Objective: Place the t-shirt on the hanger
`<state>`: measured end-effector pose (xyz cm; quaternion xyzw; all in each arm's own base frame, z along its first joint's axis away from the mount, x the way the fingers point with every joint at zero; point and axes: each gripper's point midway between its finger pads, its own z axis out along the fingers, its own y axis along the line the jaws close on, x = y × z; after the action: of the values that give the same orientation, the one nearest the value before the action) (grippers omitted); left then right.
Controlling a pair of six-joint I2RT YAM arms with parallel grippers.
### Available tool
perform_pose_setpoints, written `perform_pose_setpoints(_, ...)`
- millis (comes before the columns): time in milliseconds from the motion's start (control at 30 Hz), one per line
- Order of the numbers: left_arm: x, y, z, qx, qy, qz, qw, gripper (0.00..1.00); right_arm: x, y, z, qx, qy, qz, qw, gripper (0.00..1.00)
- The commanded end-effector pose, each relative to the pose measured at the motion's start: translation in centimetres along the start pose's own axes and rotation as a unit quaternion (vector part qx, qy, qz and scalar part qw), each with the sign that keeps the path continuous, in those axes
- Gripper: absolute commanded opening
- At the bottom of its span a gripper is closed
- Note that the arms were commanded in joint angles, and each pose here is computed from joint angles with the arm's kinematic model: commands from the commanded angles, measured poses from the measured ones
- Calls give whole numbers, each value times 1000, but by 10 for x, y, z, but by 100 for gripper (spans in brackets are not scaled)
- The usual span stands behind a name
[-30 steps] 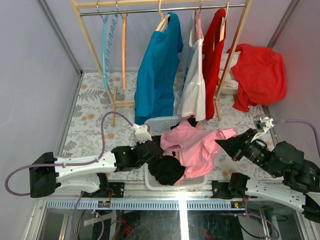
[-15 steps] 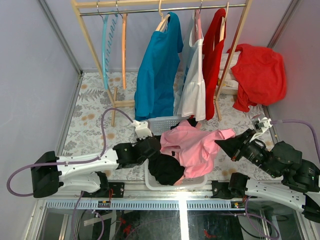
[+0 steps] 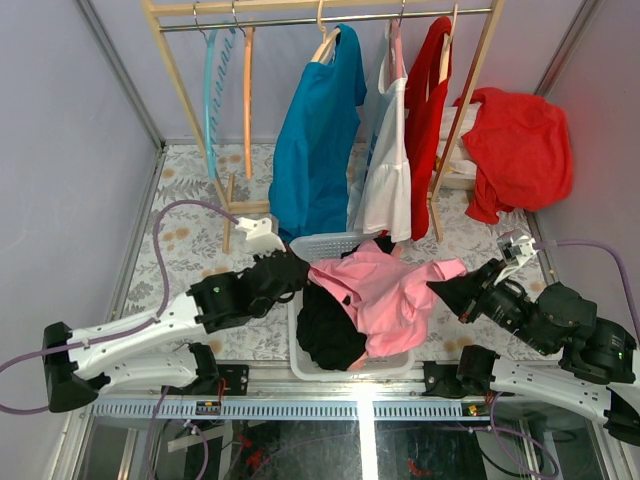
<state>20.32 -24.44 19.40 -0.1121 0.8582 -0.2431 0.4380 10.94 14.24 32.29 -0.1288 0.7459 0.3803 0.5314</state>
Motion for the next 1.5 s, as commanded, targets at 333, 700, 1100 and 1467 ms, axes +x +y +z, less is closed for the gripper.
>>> perform_pose_setpoints(333,-122,-39,-67,33,-124,8,992,0,-6,24,6,-44,2,18,999,1)
perform_pose_setpoints(700,-176,-58,-110,64,-172,11,983,0,37,47,12,-108,84,29,990,45)
perform_pose_setpoints(1100,-41,-5,-49,49,-10,14,999,0,33,22,7,-50,72,29,996,9)
perform_pose_setpoints(1467,39,-16,-15,90,95,-10,991,8,-18,-6,-5,33,-21,30,999,0)
